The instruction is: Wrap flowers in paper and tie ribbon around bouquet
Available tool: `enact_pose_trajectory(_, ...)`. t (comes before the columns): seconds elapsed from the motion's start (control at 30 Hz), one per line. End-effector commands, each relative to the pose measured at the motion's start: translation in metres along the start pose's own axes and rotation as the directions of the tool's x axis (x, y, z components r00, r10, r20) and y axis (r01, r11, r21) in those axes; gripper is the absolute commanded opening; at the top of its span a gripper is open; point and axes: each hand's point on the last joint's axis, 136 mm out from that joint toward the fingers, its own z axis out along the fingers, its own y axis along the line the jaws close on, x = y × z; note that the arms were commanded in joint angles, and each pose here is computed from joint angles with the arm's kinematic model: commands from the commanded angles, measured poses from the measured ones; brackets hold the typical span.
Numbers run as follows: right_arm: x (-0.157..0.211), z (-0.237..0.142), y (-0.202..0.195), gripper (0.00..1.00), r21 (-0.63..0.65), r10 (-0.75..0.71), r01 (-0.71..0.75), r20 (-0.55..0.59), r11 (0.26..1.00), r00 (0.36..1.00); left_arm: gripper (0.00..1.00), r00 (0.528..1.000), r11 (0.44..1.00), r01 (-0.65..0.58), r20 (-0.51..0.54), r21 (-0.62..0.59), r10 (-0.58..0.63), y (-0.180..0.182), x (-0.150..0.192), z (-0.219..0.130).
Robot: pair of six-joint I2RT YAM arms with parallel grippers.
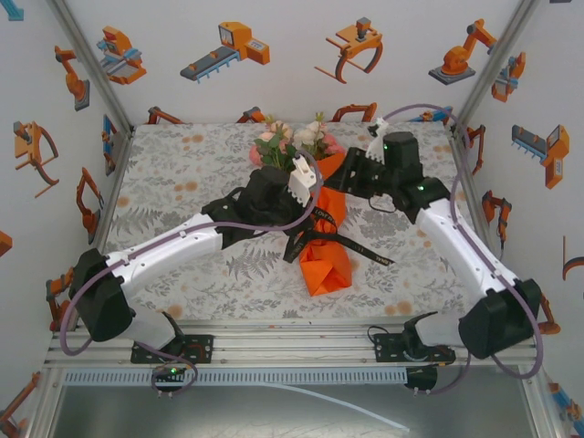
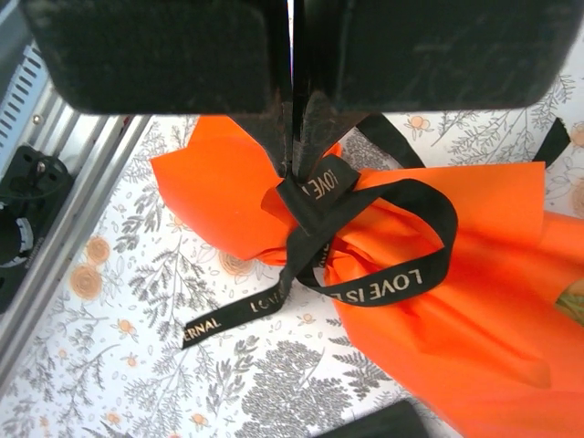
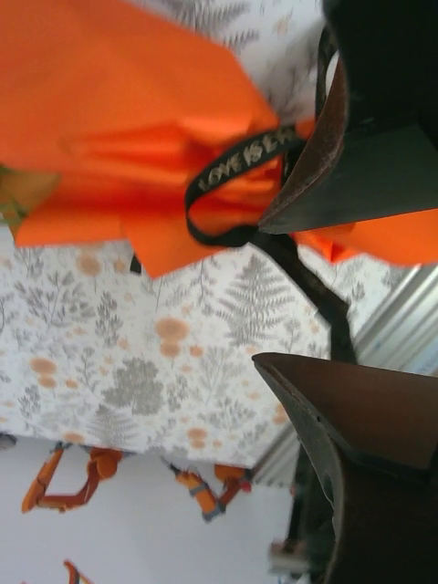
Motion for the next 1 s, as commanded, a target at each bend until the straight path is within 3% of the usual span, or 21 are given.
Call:
enact_pose_trajectory(0.0, 0.029, -0.012, -0.005, 0.51, -0.024, -0.153, 0.154, 0.005, 0.988, 0.988, 0.0, 0.999, 0.999, -0.023, 0.031, -0.05, 0.024, 0.011, -0.006, 0.004)
enact_pose_trajectory(0.17, 0.056, -0.021, 0.016, 0.51, -0.142, -0.377, 0.405, 0.189, 0.903, 0.907, 0.0, 0.998, 0.998, -0.044, 0.033, -0.048, 0.045, 0.017, -0.012, 0.007)
enact_pose_trajectory(0.33, 0.064, -0.005, 0.038, 0.53, -0.145, -0.528, 0.581, 0.289, 0.801, 0.799, 0.0, 0.998, 0.998, -0.051, 0.026, -0.037, 0.052, 0.017, -0.013, 0.007)
enact_pose_trajectory(0.57, 0.041, 0.021, 0.047, 0.52, -0.068, -0.577, 0.647, 0.389, 0.759, 0.718, 0.0, 0.999, 0.999, -0.044, 0.011, -0.033, 0.044, 0.017, -0.011, 0.007)
enact_pose_trajectory(0.67, 0.042, 0.03, 0.051, 0.39, -0.095, -0.588, 0.662, 0.377, 0.744, 0.715, 0.0, 0.999, 0.999, -0.035, 0.008, -0.037, 0.035, 0.018, -0.009, 0.007)
enact_pose_trajectory(0.83, 0.051, 0.028, 0.053, 0.0, -0.133, -0.581, 0.666, 0.383, 0.734, 0.718, 0.03, 1.0, 0.999, -0.014, 0.025, -0.043, 0.015, 0.021, -0.013, 0.005)
enact_pose_trajectory(0.97, 0.051, 0.016, 0.047, 0.0, -0.101, -0.568, 0.646, 0.388, 0.757, 0.726, 0.09, 0.998, 0.998, 0.028, 0.058, -0.051, -0.025, 0.03, -0.019, -0.001)
